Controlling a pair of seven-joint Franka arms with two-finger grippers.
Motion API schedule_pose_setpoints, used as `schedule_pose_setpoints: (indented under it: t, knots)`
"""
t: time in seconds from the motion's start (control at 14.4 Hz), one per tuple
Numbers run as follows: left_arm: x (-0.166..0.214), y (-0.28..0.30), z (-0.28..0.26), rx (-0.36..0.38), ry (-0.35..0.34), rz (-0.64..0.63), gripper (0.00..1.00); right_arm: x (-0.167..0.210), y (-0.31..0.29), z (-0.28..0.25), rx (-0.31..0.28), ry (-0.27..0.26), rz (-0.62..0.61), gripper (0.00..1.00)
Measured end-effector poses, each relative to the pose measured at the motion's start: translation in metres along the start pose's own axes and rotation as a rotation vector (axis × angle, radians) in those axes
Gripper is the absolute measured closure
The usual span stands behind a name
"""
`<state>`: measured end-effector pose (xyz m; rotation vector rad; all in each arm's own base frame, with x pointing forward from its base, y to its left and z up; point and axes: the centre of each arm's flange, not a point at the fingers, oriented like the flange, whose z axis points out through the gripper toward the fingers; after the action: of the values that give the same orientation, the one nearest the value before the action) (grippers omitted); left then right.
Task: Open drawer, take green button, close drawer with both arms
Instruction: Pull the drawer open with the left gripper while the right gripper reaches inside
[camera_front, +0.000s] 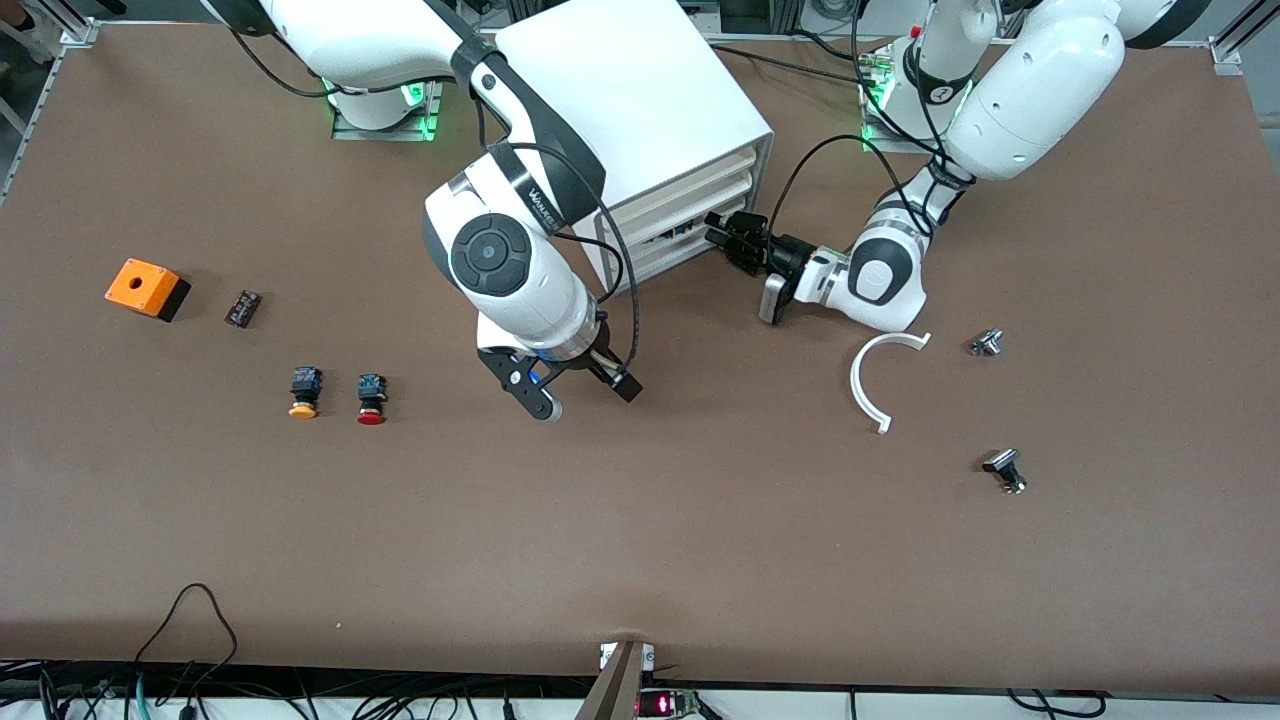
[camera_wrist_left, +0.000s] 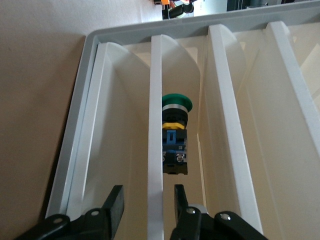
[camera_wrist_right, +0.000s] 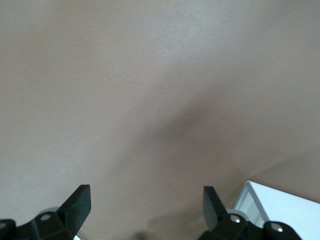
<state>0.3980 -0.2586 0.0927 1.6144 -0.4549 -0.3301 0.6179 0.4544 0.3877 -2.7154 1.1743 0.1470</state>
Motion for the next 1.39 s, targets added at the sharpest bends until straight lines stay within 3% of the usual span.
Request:
schedule_pose_setpoints:
  t: [0.07,0.28,0.69,0.97,1.18,1.39]
  knots:
    - [-0.001,-0.001,0.001,-0.002,-0.001,0.001,0.56,-0.001,-0.001,0.001,0.002,-0.001,0.007,0.00]
    - [0.000,0.001,0.000,-0.014,0.001,0.004,0.86,-0.005,-0.003,0.001,0.006,-0.005,0.016,0.00]
    - [0.014,0.002,-0.030,0.003,0.058,-0.007,0.86,-0.015,-0.009,-0.013,0.039,-0.019,0.057,0.00]
    - [0.040,0.008,-0.063,0.037,0.103,-0.018,0.86,-0.023,-0.016,-0.021,0.094,-0.049,0.122,0.00]
    - [0.057,0.013,-0.096,0.083,0.117,-0.017,0.86,-0.053,-0.022,-0.017,0.119,-0.061,0.165,0.00]
    - [0.067,0.018,-0.114,0.105,0.126,-0.025,0.86,-0.087,-0.024,0.004,0.105,-0.073,0.190,0.00]
